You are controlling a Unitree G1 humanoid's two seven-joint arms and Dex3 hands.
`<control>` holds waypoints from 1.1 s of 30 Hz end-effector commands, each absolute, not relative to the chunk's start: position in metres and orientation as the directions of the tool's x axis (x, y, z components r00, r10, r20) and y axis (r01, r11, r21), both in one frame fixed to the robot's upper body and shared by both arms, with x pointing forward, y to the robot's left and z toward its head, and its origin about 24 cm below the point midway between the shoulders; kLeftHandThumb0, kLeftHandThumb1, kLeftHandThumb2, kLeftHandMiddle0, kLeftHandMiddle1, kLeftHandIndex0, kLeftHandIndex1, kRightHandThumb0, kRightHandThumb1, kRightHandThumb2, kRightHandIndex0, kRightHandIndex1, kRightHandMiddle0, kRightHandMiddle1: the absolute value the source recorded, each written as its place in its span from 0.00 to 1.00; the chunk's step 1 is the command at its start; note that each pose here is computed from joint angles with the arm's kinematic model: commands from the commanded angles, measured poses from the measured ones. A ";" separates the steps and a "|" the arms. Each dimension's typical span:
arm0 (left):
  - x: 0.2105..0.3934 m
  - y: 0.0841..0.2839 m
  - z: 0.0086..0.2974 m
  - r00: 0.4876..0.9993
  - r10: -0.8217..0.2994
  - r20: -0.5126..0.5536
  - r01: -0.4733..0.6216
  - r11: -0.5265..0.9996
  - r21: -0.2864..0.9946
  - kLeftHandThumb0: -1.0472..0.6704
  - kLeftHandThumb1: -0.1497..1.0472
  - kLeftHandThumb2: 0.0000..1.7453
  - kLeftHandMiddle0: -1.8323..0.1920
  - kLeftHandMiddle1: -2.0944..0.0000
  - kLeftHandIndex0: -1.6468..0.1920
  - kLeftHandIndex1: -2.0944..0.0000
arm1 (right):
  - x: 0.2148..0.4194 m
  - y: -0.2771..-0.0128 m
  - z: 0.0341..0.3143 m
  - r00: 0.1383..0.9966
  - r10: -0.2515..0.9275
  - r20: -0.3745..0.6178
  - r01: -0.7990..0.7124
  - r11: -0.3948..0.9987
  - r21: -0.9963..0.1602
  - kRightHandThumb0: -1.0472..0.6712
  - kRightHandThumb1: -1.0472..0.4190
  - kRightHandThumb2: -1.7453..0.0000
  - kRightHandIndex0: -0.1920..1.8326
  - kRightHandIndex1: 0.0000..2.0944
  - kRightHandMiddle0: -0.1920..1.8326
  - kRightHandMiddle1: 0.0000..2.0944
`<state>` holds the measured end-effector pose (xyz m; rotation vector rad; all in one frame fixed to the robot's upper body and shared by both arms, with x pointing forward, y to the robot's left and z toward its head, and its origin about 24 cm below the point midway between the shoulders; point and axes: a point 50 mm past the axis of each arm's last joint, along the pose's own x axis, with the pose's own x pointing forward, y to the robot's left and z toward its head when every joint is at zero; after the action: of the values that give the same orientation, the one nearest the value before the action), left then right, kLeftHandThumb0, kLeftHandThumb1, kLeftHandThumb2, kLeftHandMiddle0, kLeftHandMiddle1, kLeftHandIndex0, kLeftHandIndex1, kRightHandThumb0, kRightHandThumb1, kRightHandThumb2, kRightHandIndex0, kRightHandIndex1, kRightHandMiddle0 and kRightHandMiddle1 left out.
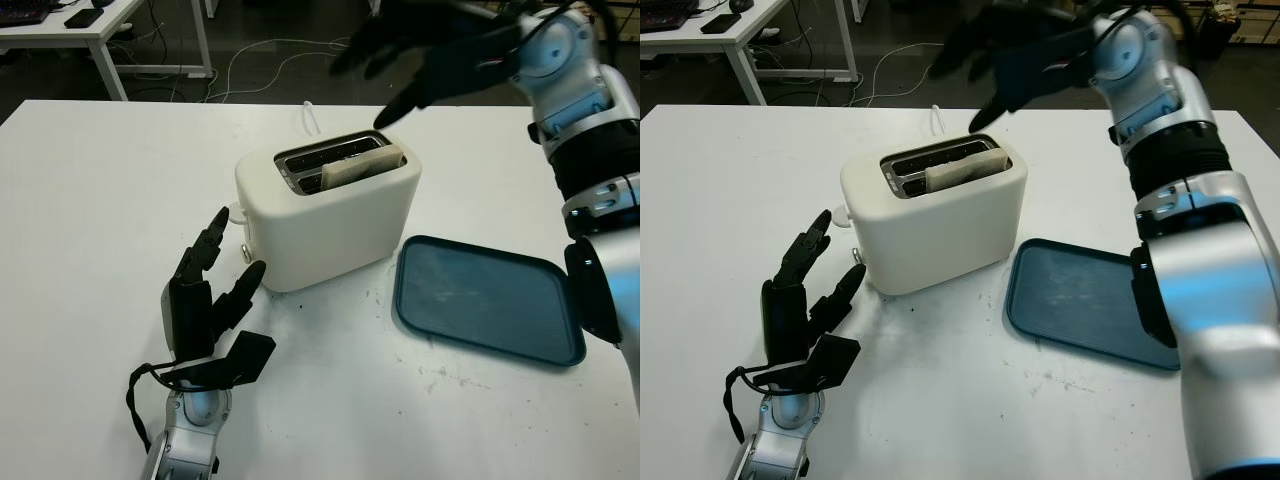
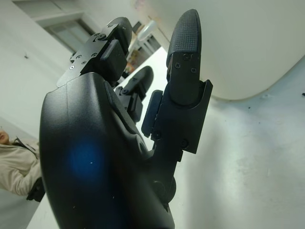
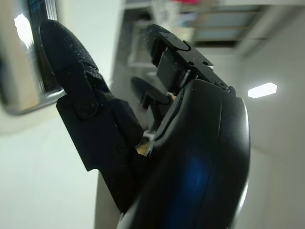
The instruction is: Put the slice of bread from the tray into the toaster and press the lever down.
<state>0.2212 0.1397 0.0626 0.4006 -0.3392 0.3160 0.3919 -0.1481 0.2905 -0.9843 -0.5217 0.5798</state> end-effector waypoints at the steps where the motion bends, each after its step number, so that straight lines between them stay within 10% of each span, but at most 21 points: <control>1: 0.221 0.139 0.064 0.893 0.231 0.387 -0.366 0.873 0.323 0.28 0.89 0.13 0.70 0.77 0.63 1.00 | 0.384 -0.166 0.273 0.742 0.630 0.230 -0.200 0.535 -0.821 0.21 0.23 0.99 0.43 0.31 0.49 0.05; 6: 0.220 0.139 0.063 0.896 0.233 0.379 -0.363 0.875 0.321 0.29 0.89 0.12 0.71 0.78 0.64 1.00 | 0.351 -0.196 0.227 0.747 0.569 0.343 -0.264 0.728 -0.633 0.35 0.20 0.99 0.45 0.30 0.49 0.04; 17: 0.220 0.140 0.064 0.897 0.230 0.379 -0.359 0.877 0.318 0.27 0.89 0.13 0.71 0.78 0.64 1.00 | 0.276 -0.213 0.110 0.900 0.349 0.261 -0.304 0.932 -0.199 0.38 0.14 1.00 0.46 0.25 0.48 0.01; 33: 0.220 0.151 0.072 0.883 0.210 0.420 -0.371 0.860 0.350 0.27 0.89 0.12 0.70 0.77 0.63 1.00 | 0.233 -0.176 0.051 0.985 0.098 0.140 -0.129 0.965 0.229 0.37 0.10 1.00 0.49 0.07 0.49 0.00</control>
<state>0.2212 0.1483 0.0656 0.4306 -0.3475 0.3098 0.2327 -0.1789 0.0548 0.2288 -0.1549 0.1327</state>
